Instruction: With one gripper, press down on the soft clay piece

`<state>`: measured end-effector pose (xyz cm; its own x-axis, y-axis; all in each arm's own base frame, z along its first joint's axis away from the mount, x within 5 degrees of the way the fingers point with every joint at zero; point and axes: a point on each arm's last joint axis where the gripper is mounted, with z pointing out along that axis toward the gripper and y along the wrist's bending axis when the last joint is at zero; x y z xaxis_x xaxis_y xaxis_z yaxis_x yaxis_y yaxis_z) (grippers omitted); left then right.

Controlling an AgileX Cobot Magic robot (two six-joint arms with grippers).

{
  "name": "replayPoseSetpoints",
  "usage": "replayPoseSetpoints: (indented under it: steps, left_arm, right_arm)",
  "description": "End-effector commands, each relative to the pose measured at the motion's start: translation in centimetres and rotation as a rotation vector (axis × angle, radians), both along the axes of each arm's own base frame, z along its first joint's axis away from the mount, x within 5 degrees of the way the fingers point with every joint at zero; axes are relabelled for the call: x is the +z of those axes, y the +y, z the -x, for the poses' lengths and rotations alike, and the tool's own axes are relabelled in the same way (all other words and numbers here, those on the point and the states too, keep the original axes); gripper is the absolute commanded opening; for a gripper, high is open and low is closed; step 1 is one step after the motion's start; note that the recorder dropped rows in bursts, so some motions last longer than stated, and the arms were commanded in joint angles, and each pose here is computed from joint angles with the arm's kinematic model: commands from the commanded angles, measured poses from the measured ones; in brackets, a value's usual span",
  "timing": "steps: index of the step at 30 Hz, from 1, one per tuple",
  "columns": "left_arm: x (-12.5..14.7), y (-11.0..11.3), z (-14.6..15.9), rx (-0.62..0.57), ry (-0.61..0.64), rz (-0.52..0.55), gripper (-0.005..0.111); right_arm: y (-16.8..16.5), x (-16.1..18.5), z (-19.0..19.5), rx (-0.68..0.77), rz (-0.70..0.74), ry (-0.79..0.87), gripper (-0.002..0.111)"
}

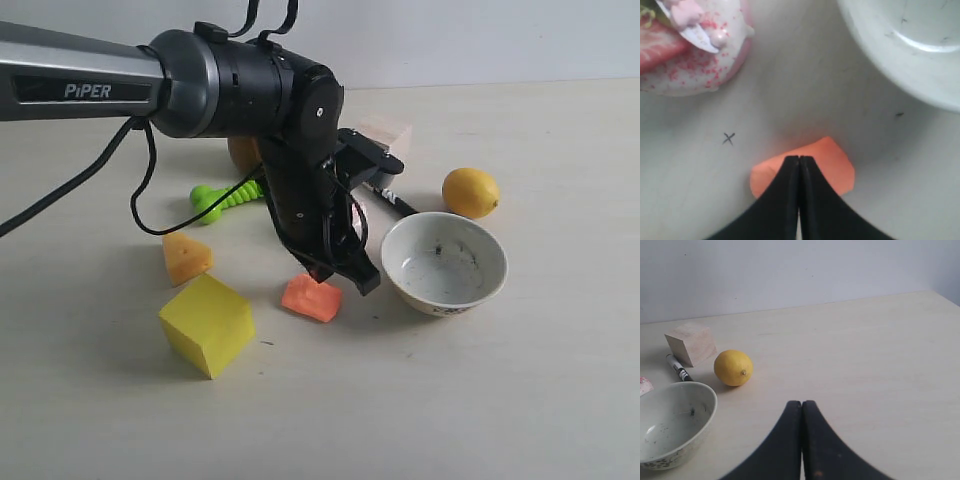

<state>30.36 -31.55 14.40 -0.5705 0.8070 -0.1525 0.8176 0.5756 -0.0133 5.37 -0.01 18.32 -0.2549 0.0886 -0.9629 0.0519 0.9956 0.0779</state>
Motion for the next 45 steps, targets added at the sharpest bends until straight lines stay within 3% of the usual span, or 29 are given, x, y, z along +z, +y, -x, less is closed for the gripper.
replayPoseSetpoints:
  steps: [1,29,45]
  left_arm:
    - [0.1,0.4,-0.4,0.002,-0.01,-0.02,0.0]
    - [-1.6,0.6,-0.4,-0.096,0.015,-0.073,0.0]
    - [-4.3,0.4,0.3,-0.101,0.129,-0.093,0.0]
  right_arm:
    - [0.0,-0.1,0.0,-0.005,0.0,-0.008,0.0]
    - [0.0,-0.1,0.0,-0.005,0.0,-0.007,0.0]
    - [0.0,-0.1,0.0,-0.005,0.0,-0.007,0.0]
